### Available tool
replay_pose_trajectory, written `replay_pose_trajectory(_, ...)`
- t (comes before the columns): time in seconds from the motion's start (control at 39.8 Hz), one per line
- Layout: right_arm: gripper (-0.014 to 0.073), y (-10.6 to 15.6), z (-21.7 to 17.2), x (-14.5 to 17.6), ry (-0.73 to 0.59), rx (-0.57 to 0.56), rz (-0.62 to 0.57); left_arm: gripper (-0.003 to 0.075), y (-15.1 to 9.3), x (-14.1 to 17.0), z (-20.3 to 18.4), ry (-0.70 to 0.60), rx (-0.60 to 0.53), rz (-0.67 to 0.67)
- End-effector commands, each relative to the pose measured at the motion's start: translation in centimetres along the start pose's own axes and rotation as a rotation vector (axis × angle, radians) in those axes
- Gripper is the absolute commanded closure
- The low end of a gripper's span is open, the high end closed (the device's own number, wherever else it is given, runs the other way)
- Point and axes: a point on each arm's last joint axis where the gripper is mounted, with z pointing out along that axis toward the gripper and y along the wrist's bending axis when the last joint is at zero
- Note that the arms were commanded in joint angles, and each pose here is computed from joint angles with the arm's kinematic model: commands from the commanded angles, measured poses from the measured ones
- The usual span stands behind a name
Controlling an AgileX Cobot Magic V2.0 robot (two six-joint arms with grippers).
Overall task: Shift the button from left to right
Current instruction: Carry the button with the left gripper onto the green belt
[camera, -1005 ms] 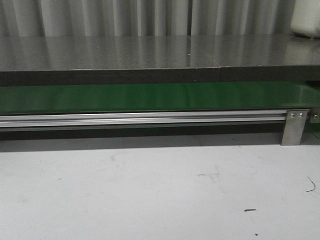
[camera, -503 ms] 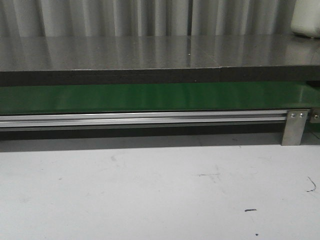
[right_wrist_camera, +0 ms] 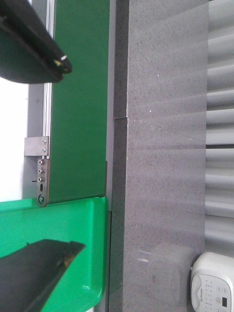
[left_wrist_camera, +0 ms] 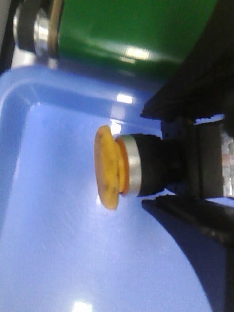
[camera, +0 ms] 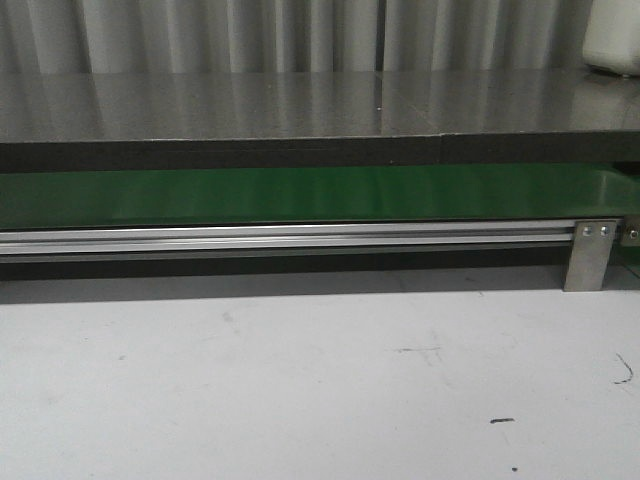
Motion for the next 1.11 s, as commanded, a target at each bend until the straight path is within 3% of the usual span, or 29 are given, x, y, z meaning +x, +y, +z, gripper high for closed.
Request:
replay_pose_trajectory(0.0,-0.0066,-0.1,-0.1,-1.7,-0.093,0.011,-0.007,0.0585,-3.0,-1.8,-4.9,-0.124,0.017,0.058)
replay_pose_trajectory(0.2,-0.0066,-0.1,-0.1,-1.7,-0.093,0.011,-0.007,0.0586,-7.8,-2.2,-6.0,-0.092,0.064,0.147)
replay_pose_trajectory(0.53,-0.0066,-0.1,-0.1,-1.7,-0.093,0.011,-0.007,0.0585,-12.2,-1.7,-6.0,-0.013,0.055,0.198)
replay_pose_trajectory(1.08,-0.0066,-0.1,-0.1,-1.7,-0.093,0.011,-0.007,0.0584,-13.4,-0.1,-4.0,0.1,0.069,0.163)
